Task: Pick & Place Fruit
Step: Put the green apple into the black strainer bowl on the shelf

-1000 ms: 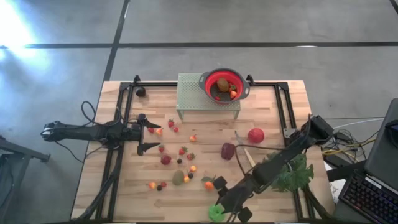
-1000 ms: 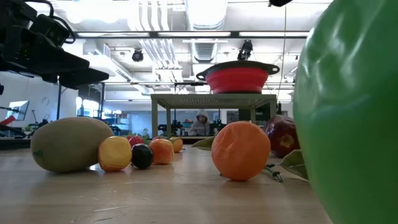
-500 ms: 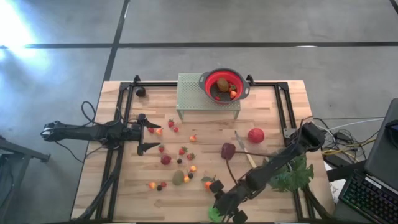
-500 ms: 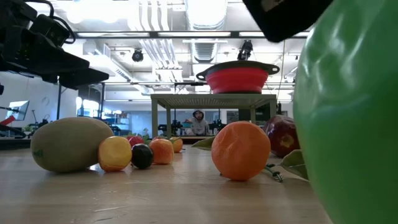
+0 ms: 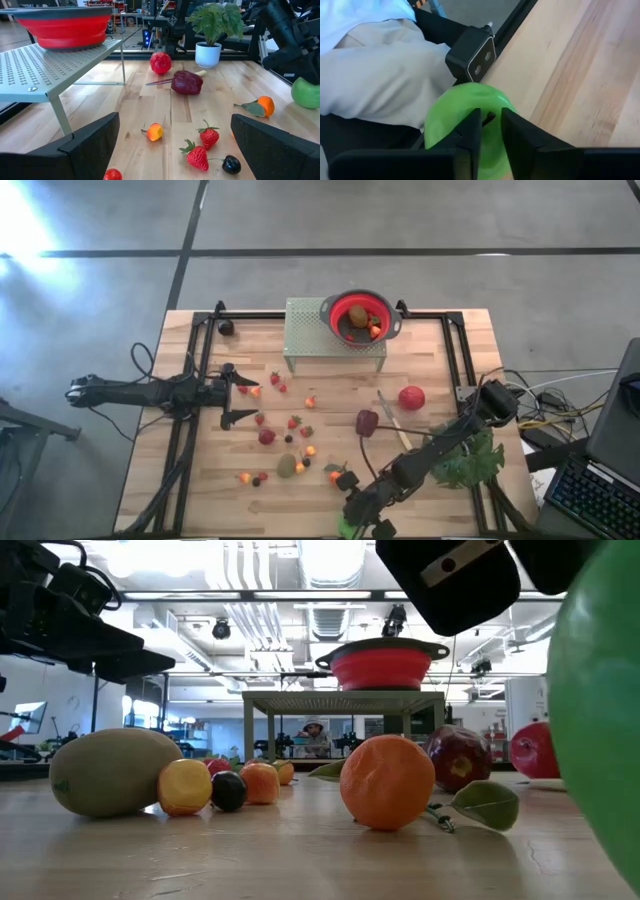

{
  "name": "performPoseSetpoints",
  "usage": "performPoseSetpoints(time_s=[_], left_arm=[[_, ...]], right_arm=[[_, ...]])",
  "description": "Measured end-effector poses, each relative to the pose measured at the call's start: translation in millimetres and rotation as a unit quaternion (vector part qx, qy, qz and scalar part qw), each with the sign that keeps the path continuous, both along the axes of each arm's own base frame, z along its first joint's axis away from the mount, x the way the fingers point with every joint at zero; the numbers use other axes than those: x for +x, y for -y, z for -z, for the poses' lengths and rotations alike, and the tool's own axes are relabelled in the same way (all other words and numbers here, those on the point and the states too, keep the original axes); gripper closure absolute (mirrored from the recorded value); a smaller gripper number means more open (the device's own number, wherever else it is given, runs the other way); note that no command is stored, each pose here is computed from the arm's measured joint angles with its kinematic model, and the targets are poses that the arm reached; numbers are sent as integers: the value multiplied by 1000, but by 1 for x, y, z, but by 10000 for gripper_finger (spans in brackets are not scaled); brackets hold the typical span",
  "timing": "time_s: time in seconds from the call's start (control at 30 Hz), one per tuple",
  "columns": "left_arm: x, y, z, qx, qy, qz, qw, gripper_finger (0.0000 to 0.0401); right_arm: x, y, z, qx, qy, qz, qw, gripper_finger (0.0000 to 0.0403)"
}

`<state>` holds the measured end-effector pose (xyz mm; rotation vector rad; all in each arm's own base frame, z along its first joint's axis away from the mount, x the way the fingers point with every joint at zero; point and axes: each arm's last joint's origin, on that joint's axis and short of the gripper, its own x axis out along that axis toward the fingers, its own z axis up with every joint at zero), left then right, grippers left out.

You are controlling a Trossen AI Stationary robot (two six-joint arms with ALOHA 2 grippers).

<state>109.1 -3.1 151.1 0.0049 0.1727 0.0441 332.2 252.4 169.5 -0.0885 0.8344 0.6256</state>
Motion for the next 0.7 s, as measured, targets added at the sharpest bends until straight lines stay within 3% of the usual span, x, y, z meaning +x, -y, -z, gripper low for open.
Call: performPoseSetpoints(time_s=[0.2,0.53,0.7], left_arm=[[0,0,0,0,0,0,1000,13],[0,0,0,0,0,0,1000,13],[0,0,0,0,0,0,1000,13]], right_arm=[[0,0,0,2,-2,-3,1000,389],[-3,2,-4,-6,-4,-6,1000,393],[-9,14,-26,-43,14,1,999,394]])
